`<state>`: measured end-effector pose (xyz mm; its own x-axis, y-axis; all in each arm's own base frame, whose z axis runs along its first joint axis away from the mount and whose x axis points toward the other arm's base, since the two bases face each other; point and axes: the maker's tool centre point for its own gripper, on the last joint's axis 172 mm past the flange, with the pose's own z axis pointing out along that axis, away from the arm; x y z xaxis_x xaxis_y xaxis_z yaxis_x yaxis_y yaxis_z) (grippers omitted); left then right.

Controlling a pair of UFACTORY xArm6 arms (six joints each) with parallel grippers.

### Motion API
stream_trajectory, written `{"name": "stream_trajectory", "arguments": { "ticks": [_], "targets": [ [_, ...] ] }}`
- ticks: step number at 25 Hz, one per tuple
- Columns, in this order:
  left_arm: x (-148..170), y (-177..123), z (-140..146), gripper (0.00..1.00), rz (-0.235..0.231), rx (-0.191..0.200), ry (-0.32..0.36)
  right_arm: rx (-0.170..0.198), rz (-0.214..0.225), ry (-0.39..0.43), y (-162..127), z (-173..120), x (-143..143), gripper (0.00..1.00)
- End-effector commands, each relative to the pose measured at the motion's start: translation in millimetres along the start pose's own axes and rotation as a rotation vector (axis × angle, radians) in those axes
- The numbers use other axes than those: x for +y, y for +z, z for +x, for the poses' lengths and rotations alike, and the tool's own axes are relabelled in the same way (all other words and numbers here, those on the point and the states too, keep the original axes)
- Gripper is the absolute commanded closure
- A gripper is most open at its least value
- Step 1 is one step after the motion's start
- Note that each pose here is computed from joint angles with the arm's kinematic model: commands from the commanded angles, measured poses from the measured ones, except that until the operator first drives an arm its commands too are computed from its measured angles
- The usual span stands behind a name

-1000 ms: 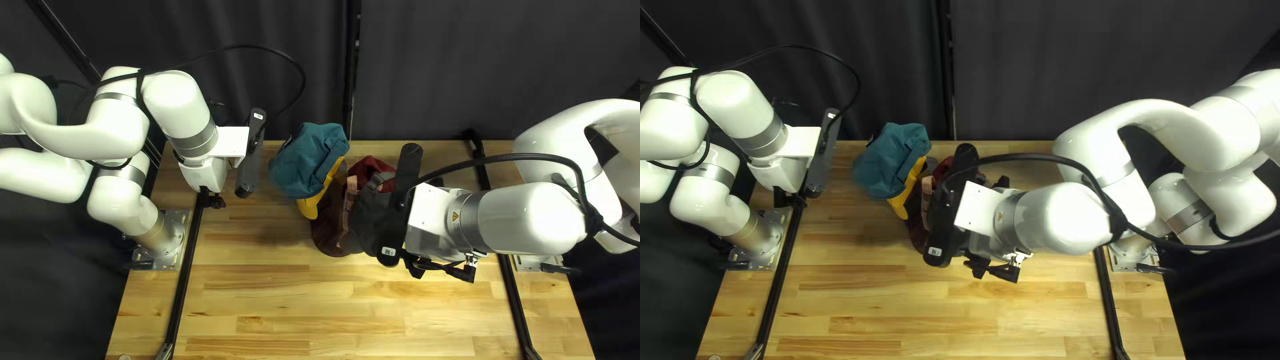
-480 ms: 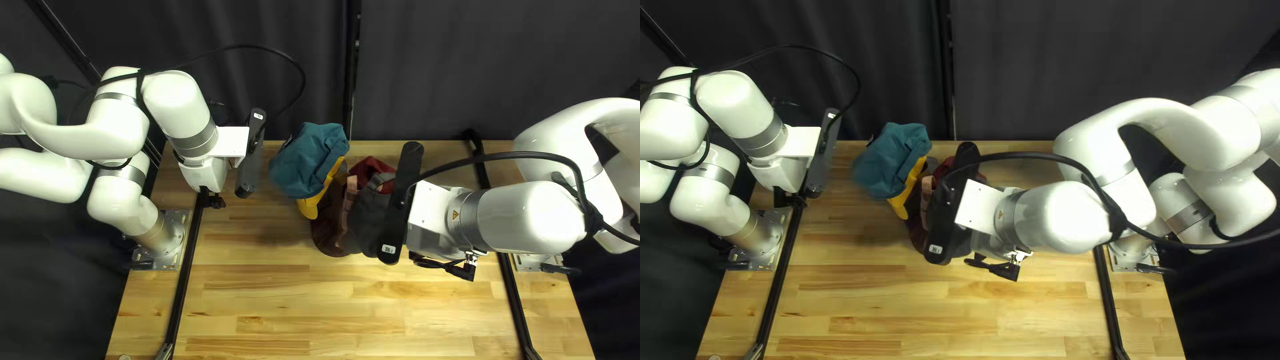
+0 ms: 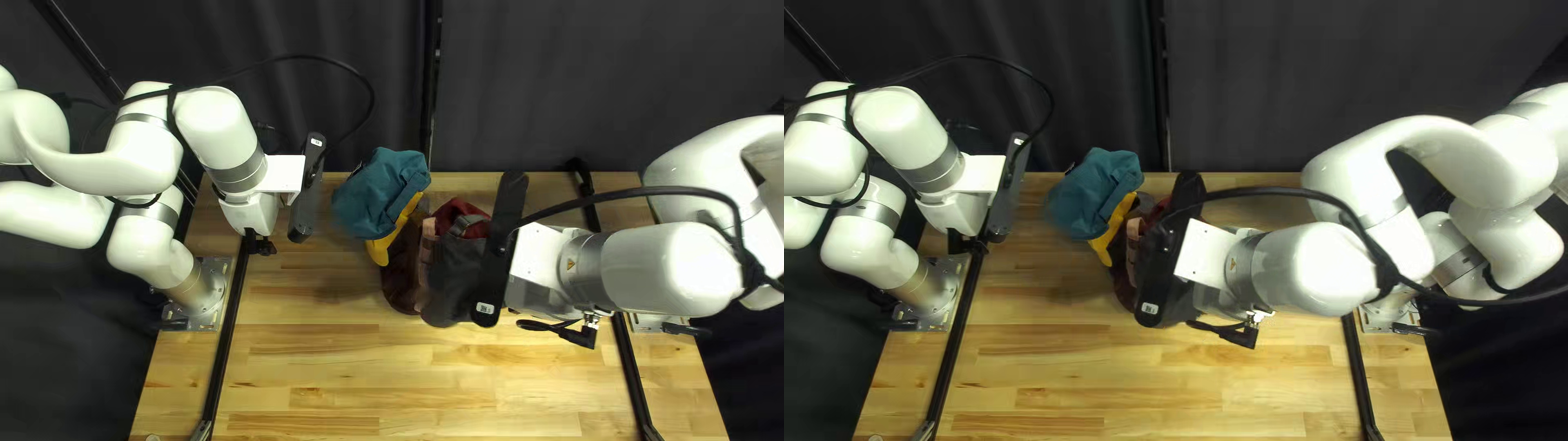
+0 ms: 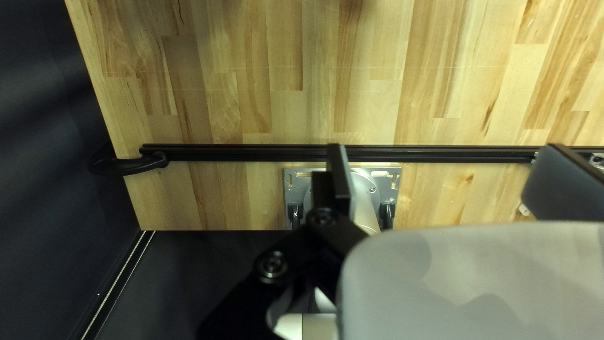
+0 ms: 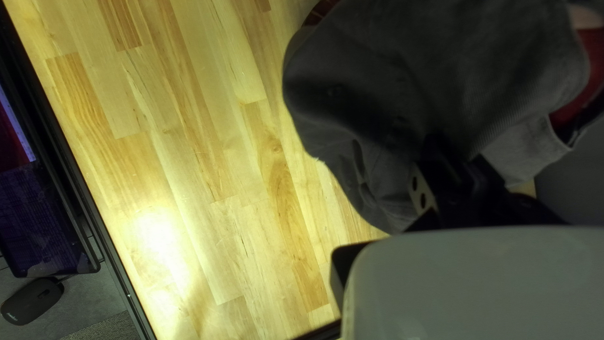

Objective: Remove hats from holder and stack on top of each other

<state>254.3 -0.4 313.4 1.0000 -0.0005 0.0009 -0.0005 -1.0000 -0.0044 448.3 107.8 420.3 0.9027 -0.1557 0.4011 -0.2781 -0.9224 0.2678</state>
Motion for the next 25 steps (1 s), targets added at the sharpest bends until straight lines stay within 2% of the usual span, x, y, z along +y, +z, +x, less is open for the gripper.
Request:
{"name": "stream_trajectory", "arguments": {
  "ticks": [1,6,9,14,21,25],
  "targets": [
    [0,0,0,0.0,0.0,0.0,0.0,0.013,-0.029,-0.019,-33,7,17,1.0],
    [0,0,0,0.0,0.0,0.0,0.0,0.024,-0.075,-0.035,-84,2,50,1.0],
    [0,0,0,0.0,0.0,0.0,0.0,0.023,-0.105,-0.033,-112,-16,69,1.0],
    [0,0,0,0.0,0.0,0.0,0.0,0.002,-0.131,-0.02,-135,-55,81,1.0],
    [0,0,0,0.0,0.0,0.0,0.0,-0.057,-0.138,0.009,-131,-111,82,1.0],
    [0,0,0,0.0,0.0,0.0,0.0,-0.11,-0.128,0.029,-103,-148,73,1.0]
  ]
}}
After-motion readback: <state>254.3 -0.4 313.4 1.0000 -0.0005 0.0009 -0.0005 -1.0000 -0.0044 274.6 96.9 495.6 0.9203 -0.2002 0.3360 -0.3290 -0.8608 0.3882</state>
